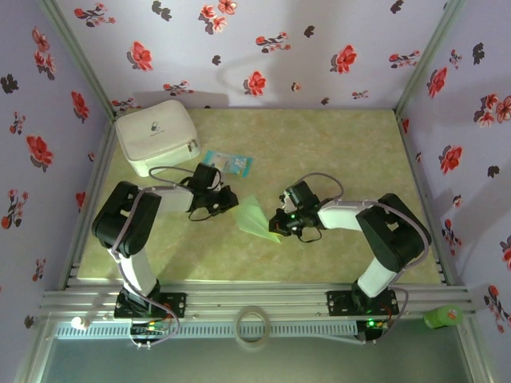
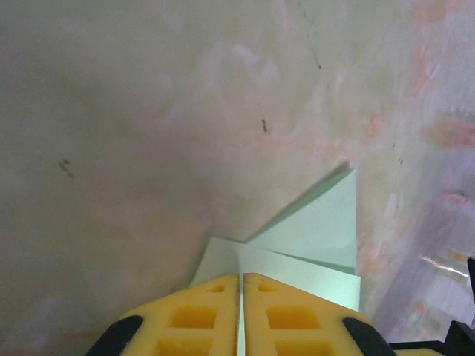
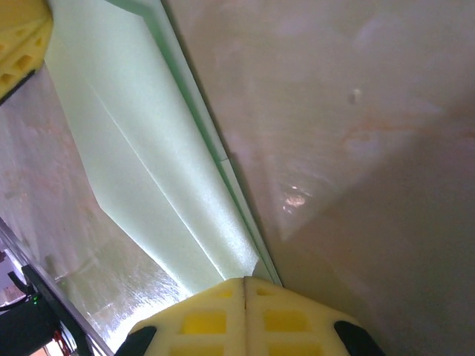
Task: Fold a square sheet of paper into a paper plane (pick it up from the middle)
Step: Fourth fold the wing at the center of the table.
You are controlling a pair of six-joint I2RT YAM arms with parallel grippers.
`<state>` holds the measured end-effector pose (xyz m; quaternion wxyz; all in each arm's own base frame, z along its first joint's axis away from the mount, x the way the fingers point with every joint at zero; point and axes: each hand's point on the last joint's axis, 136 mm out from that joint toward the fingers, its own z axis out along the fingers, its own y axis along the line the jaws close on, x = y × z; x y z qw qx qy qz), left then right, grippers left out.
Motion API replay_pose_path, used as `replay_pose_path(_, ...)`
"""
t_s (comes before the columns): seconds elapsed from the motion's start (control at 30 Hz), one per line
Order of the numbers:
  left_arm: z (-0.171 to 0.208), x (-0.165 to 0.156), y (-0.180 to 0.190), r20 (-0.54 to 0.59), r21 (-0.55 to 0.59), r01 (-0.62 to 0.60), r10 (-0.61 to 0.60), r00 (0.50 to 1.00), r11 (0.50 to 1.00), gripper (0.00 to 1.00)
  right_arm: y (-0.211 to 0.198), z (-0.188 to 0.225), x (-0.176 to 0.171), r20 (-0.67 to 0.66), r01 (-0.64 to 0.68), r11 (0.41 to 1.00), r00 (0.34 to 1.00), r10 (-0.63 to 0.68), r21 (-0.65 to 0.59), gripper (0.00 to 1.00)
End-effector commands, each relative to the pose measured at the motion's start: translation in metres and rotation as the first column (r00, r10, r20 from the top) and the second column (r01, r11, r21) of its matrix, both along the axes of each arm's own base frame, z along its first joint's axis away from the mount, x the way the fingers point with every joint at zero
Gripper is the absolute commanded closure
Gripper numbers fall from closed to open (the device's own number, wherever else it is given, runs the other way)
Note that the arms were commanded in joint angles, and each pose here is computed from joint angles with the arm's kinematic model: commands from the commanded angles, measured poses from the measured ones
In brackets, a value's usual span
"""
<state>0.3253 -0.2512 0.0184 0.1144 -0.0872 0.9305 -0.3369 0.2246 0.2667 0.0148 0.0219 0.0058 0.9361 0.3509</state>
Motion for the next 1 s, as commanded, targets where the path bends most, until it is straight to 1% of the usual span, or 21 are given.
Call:
replay_pose_path(0.0, 0.01, 0.013, 0.007, 0.056, 0.027, -0.009, 0.007, 0.998, 1.0, 0.88, -0.043, -0.037, -0.034, -0.124, 0.005, 0.979, 0.992, -0.031, -0.206, 1.0)
replay_pose_path(0.07, 0.01, 0.015, 0.009, 0.058, 0.03, -0.015, 0.013, 0.998, 0.999, 0.88, -0.043, -0.037, -0.034, -0.124, 0.005, 0.978, 0.992, -0.032, -0.208, 1.0)
replay_pose_path(0.13, 0.016, 0.018, 0.004, 0.07, 0.004, -0.005, 0.004, 0.998, 1.0, 0.88, -0.043, -0.038, -0.034, -0.125, 0.005, 0.978, 0.992, -0.032, -0.209, 1.0)
replay_pose_path(0.2, 0.027, 0.021, -0.001, 0.091, -0.027, 0.001, 0.001, 0.996, 1.0, 0.88, -0.042, -0.038, -0.033, -0.124, 0.008, 0.978, 0.992, -0.034, -0.207, 1.0)
replay_pose_path(0.37, 0.061, 0.027, -0.003, 0.193, -0.053, -0.012, 0.022, 0.981, 0.999, 0.85, -0.041, -0.039, -0.031, -0.127, 0.016, 0.978, 0.991, -0.043, -0.208, 1.0)
replay_pose_path(0.47, 0.069, 0.023, -0.017, 0.207, -0.072, 0.017, -0.002, 0.978, 0.997, 0.87, -0.04, -0.037, -0.029, -0.122, 0.019, 0.978, 0.991, -0.046, -0.207, 1.0)
replay_pose_path(0.6, 0.053, 0.014, -0.035, 0.166, -0.068, 0.055, -0.043, 0.985, 0.996, 0.89, -0.038, -0.036, -0.027, -0.125, 0.02, 0.979, 0.991, -0.046, -0.203, 1.0)
replay_pose_path(0.67, 0.042, 0.012, -0.037, 0.144, -0.07, 0.047, -0.037, 0.989, 0.996, 0.89, -0.037, -0.036, -0.026, -0.125, 0.02, 0.979, 0.991, -0.046, -0.201, 1.0)
replay_pose_path(0.77, 0.024, 0.01, -0.036, 0.118, -0.075, 0.029, -0.02, 0.993, 0.997, 0.89, -0.037, -0.035, -0.026, -0.125, 0.018, 0.979, 0.991, -0.044, -0.205, 1.0)
replay_pose_path(0.97, -0.002, 0.009, -0.026, 0.089, -0.028, 0.018, -0.015, 0.996, 0.999, 0.9, -0.038, -0.034, -0.027, -0.123, 0.018, 0.978, 0.991, -0.044, -0.207, 1.0)
